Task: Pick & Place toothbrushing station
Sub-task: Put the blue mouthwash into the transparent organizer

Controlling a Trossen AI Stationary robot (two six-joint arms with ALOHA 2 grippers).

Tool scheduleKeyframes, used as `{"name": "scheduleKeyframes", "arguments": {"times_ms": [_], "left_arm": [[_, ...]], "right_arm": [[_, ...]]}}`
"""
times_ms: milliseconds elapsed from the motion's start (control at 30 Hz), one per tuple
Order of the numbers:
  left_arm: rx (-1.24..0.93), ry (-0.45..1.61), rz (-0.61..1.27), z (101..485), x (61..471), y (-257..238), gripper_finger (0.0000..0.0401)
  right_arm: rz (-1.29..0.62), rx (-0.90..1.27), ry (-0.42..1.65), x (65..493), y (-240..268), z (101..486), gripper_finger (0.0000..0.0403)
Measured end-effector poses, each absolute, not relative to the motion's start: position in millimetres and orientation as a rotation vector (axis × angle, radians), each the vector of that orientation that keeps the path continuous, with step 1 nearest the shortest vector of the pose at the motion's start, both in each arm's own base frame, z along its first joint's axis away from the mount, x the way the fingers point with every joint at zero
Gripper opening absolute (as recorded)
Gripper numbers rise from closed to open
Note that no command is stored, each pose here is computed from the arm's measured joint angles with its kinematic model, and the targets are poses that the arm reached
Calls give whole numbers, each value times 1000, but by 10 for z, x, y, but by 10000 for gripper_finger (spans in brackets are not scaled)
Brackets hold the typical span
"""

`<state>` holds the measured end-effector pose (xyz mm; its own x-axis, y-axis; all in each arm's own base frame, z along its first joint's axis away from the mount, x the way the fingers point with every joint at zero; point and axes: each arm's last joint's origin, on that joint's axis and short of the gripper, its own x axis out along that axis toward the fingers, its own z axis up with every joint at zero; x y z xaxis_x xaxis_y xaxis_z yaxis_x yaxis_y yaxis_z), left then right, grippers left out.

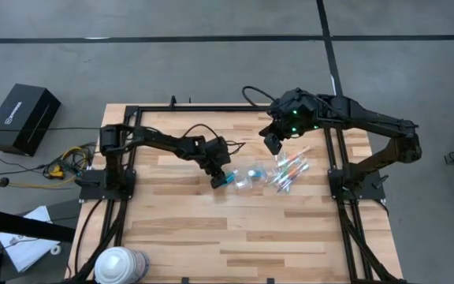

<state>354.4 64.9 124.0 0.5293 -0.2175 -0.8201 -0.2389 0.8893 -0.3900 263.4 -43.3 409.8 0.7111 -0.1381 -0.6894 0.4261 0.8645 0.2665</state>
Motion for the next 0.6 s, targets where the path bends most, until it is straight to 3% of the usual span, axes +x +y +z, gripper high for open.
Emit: {"name": "scheduleKeyframes", "arguments": {"times_ms": [367, 600], "left_arm": [[-526, 1039, 31, 1171, 3552, 655, 168], [-559, 1040, 39, 1162, 3551, 662, 89]], "right_arm": [[-295, 431, 721, 2636, -425, 4098, 0], [-291, 420, 723, 2636, -424, 4098, 0]]}}
